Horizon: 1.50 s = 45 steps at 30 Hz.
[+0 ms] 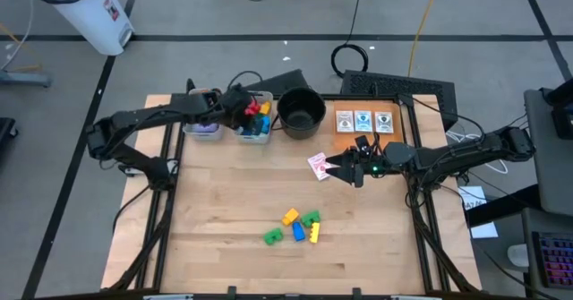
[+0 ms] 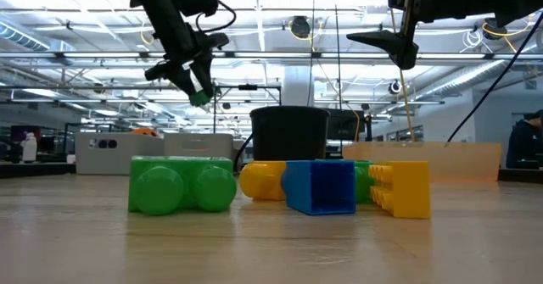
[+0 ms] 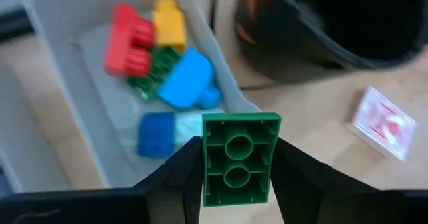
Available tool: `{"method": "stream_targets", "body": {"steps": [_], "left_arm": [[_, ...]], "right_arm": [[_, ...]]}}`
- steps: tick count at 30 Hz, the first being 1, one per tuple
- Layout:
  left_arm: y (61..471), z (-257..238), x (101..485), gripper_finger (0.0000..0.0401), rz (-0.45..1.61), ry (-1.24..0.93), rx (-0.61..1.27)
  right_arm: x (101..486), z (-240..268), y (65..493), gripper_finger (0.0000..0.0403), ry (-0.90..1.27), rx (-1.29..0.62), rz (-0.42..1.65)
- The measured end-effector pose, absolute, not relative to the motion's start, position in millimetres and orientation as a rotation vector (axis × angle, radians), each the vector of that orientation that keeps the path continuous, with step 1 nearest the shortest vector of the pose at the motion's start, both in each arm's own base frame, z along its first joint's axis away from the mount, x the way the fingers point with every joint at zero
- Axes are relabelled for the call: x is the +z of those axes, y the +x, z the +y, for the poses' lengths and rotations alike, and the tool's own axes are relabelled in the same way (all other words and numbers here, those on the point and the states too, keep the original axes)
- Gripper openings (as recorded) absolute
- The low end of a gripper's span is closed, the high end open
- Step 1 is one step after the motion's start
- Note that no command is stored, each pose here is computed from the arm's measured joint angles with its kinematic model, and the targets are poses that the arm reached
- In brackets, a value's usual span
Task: Pick & Place Toys
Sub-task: Put the green game piece into the right gray bin
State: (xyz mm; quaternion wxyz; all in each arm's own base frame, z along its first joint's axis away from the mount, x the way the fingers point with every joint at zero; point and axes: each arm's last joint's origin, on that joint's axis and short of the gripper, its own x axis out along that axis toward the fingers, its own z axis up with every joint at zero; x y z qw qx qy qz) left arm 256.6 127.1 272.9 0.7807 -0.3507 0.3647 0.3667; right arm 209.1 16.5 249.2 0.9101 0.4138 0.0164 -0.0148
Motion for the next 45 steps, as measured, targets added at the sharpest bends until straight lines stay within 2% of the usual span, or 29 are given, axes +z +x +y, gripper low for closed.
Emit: {"method": "stream_targets", "body": {"steps": [7, 15, 31, 45], "left_arm": [[245.8, 151.5, 270.0, 0.0141, 0.791, -0.717, 0.867], [250.2, 173.1, 242.9, 0.0142, 0.879, -0.74, 0.91], [268.8, 180.4, 194.4, 0.0146, 1.053, -0.785, 0.867], [274.1, 184.7, 183.4, 0.0147, 1.069, -0.777, 0.841]], "right_arm": [[248.2, 16.2, 209.0, 0.0375, 0.847, -0.04, 0.042], [246.3, 16.0, 208.9, 0.0375, 0.845, -0.047, 0.06], [242.6, 15.9, 208.6, 0.0375, 0.84, -0.069, 0.094], [241.9, 15.6, 208.5, 0.0375, 0.872, -0.087, 0.092]]}}
